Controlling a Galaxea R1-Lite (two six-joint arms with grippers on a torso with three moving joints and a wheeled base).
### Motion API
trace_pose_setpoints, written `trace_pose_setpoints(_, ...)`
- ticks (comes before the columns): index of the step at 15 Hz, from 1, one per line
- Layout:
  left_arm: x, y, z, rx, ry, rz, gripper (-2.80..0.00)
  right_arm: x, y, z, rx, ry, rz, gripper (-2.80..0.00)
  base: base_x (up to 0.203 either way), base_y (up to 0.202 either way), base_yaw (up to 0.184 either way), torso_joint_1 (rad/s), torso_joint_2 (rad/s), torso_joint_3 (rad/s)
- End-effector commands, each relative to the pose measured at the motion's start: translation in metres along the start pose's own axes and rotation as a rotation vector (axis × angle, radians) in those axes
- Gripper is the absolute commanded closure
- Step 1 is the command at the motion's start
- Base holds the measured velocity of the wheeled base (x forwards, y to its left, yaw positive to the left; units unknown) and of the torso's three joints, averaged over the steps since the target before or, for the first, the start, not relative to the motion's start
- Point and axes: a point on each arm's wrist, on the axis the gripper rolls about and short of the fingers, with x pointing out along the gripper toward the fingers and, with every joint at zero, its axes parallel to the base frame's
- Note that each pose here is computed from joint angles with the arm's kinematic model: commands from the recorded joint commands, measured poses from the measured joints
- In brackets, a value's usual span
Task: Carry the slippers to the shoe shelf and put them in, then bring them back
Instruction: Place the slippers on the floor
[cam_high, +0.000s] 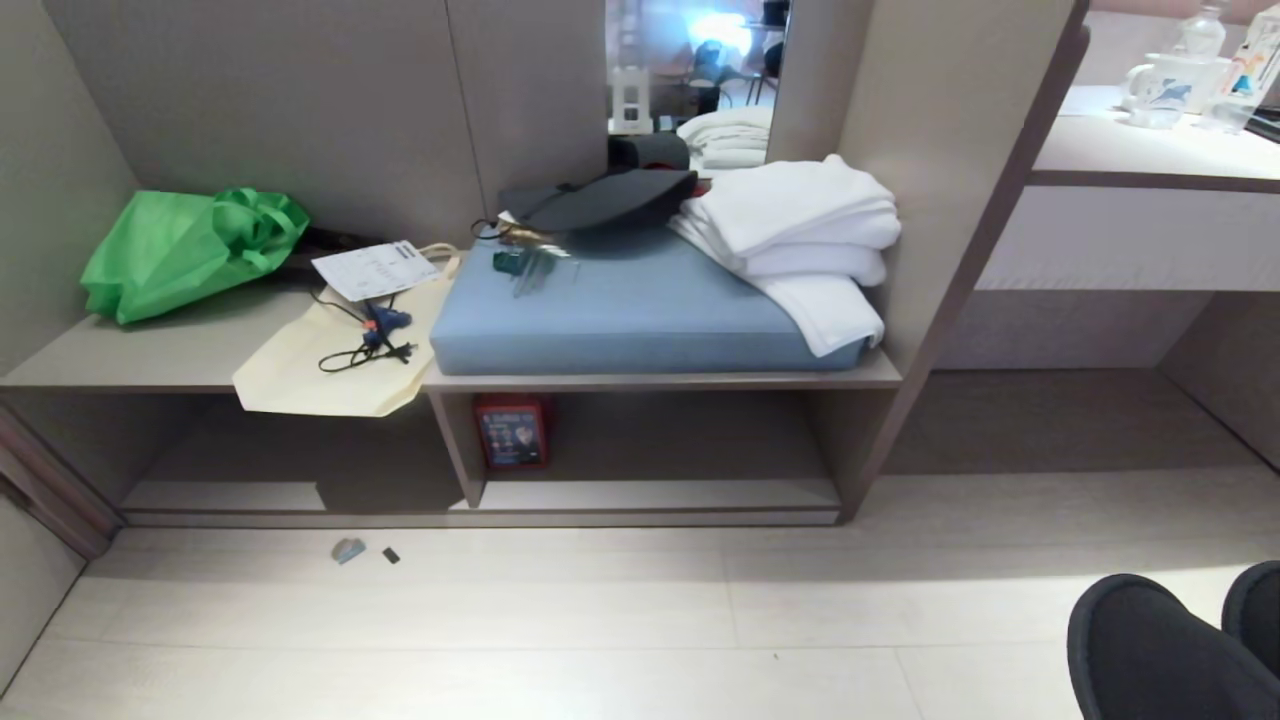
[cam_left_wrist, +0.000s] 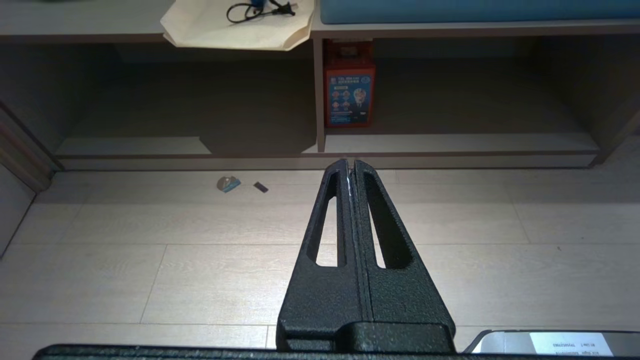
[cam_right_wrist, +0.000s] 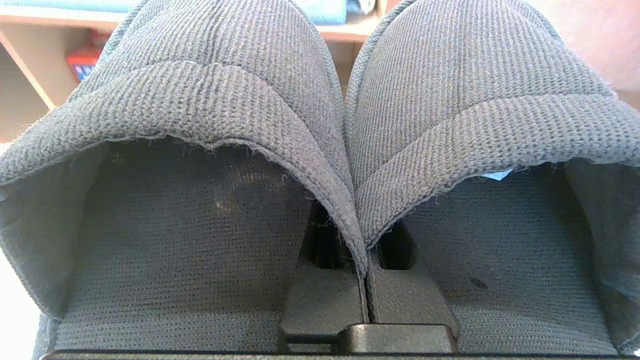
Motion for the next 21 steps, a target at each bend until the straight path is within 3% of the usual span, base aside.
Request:
trace_pose_setpoints(1, 0.0000, 0.0000, 0.0001, 0.000, -0.001, 0.000, 0.00, 0.0001, 0.0000, 0.0000, 0.000, 0.001, 0.001, 0.00, 0.000, 0.000, 0.000, -0.004, 0.01, 0.187)
trace_pose_setpoints(10, 0.0000, 0.0000, 0.0002, 0.003, -0.002, 0.000, 0.00, 0.0001, 0.0000, 0.0000, 0.000, 0.001, 0.001, 0.00, 0.000, 0.000, 0.000, 0.001, 0.00, 0.194)
trace_pose_setpoints(21, 0.0000, 0.0000, 0.0002, 0.006, -0.002, 0.000, 0.00, 0.0001, 0.0000, 0.0000, 0.000, 0.001, 0.001, 0.00, 0.000, 0.000, 0.000, 0.001, 0.00, 0.014)
